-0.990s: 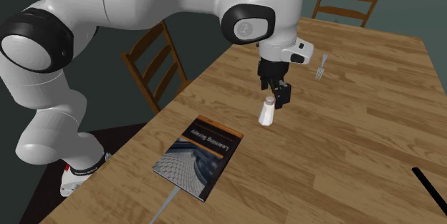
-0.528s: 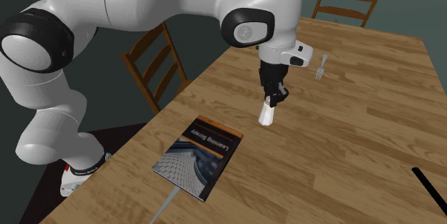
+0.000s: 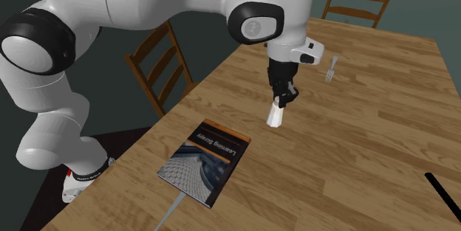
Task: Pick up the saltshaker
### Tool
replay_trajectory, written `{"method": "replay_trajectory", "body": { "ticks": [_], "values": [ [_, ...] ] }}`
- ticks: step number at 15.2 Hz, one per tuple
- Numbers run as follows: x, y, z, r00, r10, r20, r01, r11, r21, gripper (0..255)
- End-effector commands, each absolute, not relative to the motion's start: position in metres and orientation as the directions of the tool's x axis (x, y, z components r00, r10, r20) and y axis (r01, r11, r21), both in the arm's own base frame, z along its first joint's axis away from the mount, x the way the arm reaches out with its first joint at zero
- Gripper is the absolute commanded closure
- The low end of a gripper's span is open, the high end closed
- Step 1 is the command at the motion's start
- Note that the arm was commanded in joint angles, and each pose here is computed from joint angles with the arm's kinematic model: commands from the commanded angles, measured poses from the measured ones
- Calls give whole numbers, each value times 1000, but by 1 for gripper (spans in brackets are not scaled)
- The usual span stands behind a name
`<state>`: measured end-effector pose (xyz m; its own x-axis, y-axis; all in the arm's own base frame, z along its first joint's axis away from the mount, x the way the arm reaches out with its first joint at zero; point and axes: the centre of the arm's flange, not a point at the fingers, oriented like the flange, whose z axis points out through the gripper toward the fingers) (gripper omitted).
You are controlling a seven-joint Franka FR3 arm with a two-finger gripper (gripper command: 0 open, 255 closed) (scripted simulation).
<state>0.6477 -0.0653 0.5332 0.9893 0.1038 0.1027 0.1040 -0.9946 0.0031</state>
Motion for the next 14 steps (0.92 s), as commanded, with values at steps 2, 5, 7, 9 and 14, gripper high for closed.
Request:
{"method": "replay_trajectory", "body": {
  "ticks": [2,5,7,9,14],
  "values": [
    [648,-65,548,989,104,103,104,-995,3,255],
    [648,-65,564,989,104,103,104,-995,3,255],
    [648,-65,575,989,104,103,104,-995,3,255],
    [648,-65,585,989,104,103,104,-995,3,255],
    [648,-65,602,989,104,103,104,-995,3,255]
  ]
}}
